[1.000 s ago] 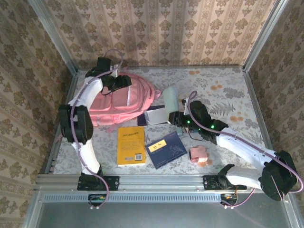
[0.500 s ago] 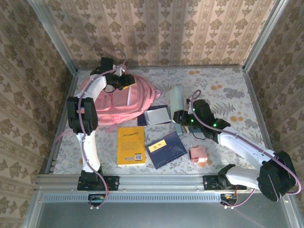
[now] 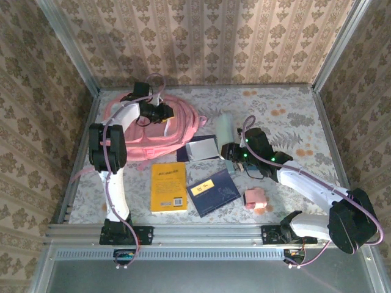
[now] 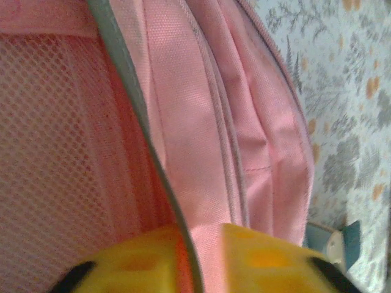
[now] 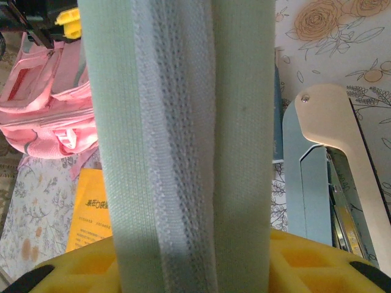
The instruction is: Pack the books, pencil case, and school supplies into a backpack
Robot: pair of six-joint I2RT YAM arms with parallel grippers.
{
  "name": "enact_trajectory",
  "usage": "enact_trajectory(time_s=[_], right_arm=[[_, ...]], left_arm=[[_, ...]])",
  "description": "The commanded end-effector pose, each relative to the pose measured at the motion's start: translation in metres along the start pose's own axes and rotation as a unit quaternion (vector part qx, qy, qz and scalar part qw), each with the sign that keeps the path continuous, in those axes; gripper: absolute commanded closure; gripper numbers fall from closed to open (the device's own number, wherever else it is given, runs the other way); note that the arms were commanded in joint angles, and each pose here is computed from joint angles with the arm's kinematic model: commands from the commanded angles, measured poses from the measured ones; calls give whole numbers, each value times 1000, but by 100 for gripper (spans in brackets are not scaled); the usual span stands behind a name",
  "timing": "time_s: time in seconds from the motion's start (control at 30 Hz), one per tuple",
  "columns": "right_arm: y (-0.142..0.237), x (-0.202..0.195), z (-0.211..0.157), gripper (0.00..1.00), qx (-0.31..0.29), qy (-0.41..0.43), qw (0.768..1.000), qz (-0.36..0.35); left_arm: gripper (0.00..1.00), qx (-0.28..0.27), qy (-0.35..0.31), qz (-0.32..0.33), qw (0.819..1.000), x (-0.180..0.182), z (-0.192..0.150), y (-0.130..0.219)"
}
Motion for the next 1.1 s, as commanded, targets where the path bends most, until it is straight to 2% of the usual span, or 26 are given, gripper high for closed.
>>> enact_trajectory(time_s=[0.0,0.03,0.33,0.43,0.63,0.73,0.9,1.07], right_arm=[[-2,7,4,55,-3,4,1000,20],[-1,9,5,55,-2,5,1000,24],[-4,37,17,55,7,18,997,75],[-7,57,24,55,12,19,994,104],[-30,82,36,56,28,1,995,100],[-50,93,42,56,43,-23,992,116],[-93,115,48,57,85,-61,983,151],[-128,147,52,59,118,-57,969,208]], left_arm=[[93,2,-29,11,1000,-17,8,9],[100,-1,-35,19,999,-19,11,15],[100,-68,-109,75,989,-64,28,114],[100,-98,-116,74,986,-78,25,144],[100,-148,-145,55,977,-103,12,187],[100,-151,-152,37,976,-109,10,193],[100,-129,-146,-8,981,-118,3,183],[100,-72,-163,-24,984,-131,-10,163]])
Point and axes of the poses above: each hand's point on the last joint's axis, 136 mm out from that joint toward the fingers, its own y axis back along the fingers, its own x axis along the line the jaws close on, z = x × y, the point moved 5 cm from there along y, back along the fingers, and after that the axes turned 11 degrees about -y, right-handed, at the moved point
